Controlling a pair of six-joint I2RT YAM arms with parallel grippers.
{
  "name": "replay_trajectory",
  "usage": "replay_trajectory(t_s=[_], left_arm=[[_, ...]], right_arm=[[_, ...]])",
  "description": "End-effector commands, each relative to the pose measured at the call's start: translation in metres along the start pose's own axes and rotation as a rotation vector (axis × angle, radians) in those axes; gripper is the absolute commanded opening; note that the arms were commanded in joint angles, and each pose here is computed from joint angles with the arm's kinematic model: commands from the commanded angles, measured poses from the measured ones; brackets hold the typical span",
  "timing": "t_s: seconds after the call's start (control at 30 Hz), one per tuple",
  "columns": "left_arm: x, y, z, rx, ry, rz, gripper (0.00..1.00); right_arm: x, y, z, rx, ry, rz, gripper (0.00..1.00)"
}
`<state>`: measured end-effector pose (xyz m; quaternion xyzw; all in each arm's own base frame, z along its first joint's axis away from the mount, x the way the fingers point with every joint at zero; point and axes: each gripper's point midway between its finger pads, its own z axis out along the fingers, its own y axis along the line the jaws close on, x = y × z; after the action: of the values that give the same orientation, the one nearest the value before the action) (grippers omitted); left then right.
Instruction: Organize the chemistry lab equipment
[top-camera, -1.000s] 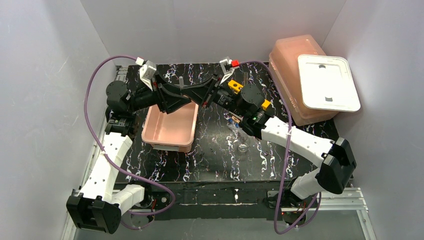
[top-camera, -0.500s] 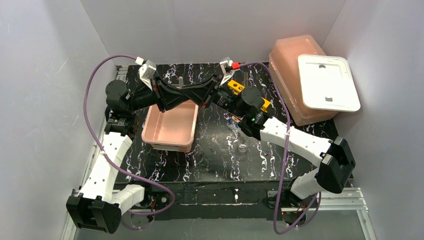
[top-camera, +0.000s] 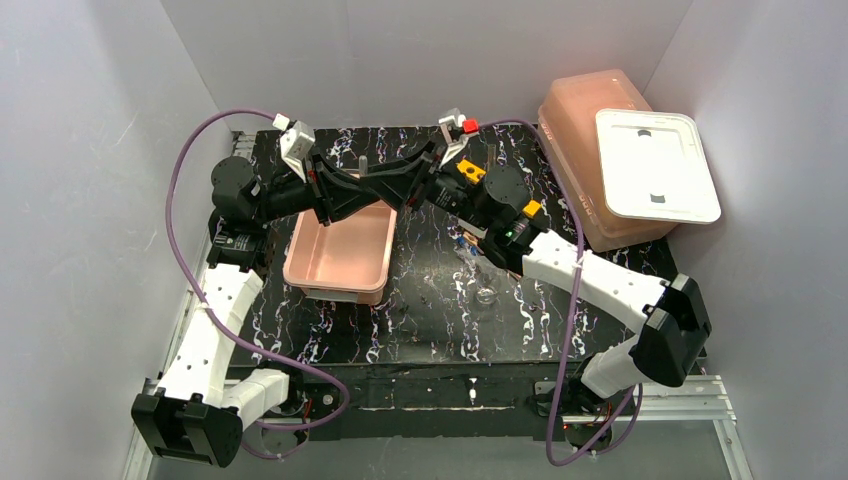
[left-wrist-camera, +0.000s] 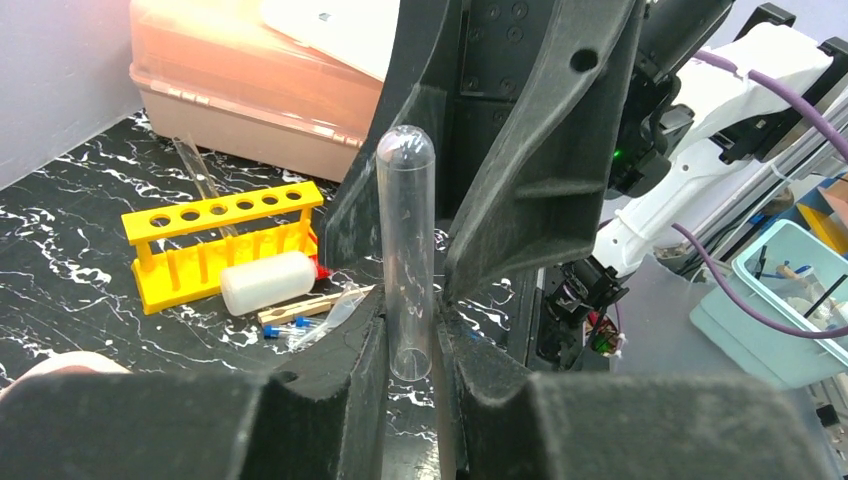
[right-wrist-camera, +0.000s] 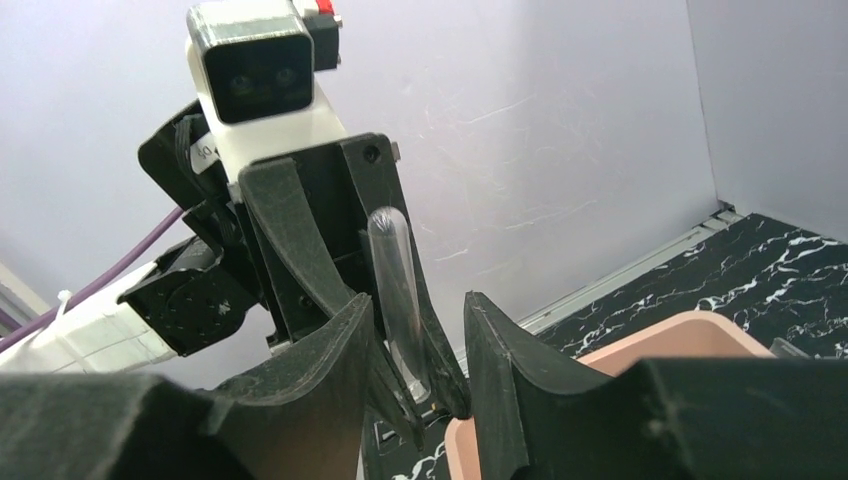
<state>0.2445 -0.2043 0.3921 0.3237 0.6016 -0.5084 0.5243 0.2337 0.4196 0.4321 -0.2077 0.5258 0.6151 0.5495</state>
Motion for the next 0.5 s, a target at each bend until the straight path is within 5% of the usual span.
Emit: replay_trajectory(t_s=[0.0,0.47], left_arm=[[-0.011,-0.011,-0.001,0.023,-0.002,0.056,0.00],[-0.011,-0.010,-0.002,0.014,0.012,0.063,0.00]], right_arm=[[-0.046,0.025,0.004,-0.071,-0.079,-0.092,0.47],[-0.030,0.019,0.015,-0.065,0.060,-0.160,0.46]])
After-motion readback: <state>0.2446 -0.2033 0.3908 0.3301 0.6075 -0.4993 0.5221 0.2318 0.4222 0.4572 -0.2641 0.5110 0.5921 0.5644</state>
